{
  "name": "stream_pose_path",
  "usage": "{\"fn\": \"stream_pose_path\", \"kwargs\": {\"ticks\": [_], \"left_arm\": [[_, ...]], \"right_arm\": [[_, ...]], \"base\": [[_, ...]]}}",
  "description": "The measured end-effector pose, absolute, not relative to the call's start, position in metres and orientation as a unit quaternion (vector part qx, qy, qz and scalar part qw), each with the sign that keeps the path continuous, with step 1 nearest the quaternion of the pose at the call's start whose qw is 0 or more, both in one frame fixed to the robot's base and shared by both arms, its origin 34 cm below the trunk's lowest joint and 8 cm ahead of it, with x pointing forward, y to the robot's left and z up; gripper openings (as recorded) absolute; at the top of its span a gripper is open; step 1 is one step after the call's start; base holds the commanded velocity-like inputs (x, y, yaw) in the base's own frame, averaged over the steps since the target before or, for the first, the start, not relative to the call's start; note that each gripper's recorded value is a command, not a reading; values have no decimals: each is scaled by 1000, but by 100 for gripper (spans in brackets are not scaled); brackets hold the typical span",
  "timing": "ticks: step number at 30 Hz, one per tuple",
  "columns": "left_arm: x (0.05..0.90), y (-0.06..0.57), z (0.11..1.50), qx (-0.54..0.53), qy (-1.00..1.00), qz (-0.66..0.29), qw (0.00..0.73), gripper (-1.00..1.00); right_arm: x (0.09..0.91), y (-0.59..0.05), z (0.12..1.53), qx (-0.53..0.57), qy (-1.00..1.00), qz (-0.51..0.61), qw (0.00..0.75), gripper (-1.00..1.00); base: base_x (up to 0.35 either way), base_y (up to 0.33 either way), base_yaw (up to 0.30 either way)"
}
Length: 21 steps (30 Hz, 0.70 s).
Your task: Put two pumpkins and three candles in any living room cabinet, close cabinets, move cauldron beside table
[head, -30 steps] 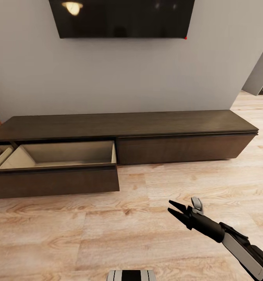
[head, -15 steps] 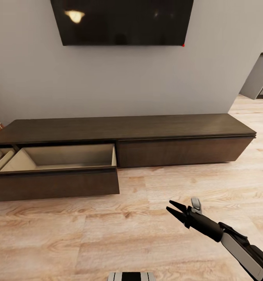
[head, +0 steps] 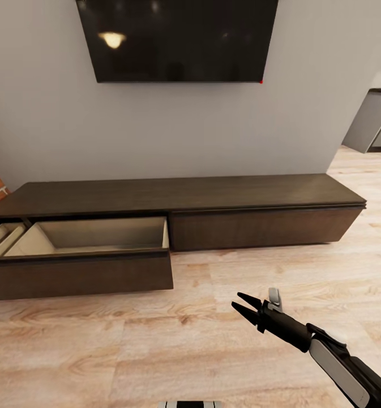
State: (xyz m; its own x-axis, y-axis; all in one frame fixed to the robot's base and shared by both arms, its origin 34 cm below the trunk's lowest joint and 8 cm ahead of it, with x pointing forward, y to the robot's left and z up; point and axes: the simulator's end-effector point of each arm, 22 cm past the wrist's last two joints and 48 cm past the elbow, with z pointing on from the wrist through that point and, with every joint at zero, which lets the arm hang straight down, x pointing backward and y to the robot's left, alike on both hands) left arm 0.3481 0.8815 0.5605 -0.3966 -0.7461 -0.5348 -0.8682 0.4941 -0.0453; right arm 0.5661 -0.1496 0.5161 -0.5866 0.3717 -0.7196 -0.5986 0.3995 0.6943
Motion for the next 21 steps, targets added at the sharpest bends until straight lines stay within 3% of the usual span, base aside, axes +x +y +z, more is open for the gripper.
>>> {"fn": "stream_pose_path", "kwargs": {"ticks": [6,21], "left_arm": [[386,860,553,-417,865,139,242,100],[484,774,585,-295,907,-8,300,100]], "right_arm": [[569,-149,530,-81,706,543,447,100],[578,-149,563,-81,706,543,447,100]], "base": [[0,0,0],[0,0,0]]}}
